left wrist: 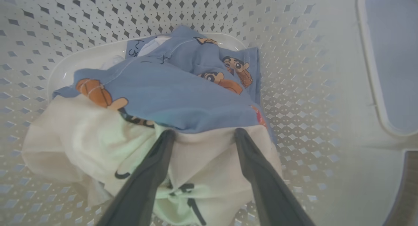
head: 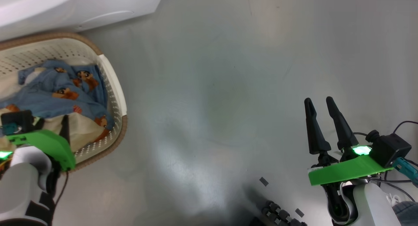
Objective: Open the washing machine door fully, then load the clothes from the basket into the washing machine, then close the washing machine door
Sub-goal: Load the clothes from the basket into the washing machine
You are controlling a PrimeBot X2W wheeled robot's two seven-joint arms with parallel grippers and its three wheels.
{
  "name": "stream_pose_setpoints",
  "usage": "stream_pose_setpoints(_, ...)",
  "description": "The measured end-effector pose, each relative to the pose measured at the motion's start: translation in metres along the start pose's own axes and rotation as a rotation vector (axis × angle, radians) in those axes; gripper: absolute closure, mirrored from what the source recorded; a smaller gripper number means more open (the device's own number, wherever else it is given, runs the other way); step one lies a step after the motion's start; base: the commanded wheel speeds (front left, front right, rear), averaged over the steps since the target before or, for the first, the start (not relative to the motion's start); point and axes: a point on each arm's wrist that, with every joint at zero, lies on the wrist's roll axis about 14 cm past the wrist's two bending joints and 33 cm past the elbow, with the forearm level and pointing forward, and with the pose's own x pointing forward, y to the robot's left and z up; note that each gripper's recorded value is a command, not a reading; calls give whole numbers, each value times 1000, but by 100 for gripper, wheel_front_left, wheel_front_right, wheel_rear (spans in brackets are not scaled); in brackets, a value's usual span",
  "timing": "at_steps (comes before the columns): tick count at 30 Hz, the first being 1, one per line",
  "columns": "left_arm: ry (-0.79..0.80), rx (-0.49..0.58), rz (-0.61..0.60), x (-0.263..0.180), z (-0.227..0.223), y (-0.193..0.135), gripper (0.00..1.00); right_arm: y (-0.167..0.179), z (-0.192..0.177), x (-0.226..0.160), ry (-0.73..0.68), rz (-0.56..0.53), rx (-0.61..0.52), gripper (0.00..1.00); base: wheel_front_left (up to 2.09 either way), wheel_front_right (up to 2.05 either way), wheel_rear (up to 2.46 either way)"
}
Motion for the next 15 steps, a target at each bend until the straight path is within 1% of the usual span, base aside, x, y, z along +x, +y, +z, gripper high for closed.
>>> stream_pose_setpoints(3, 34, 21, 12, 5, -6, 5, 0, 0, -1, 3, 2, 1, 2, 0, 0, 0, 0)
stream_pose_setpoints(11, 89, 61, 10, 19, -9, 6, 0, -3, -7, 4, 20, -8, -7, 0, 0, 0, 0)
stream_pose_setpoints(15, 126, 101, 5, 27, -14, 4, 0, -5, -10, 4, 27, -15, -11, 0, 0, 0, 0)
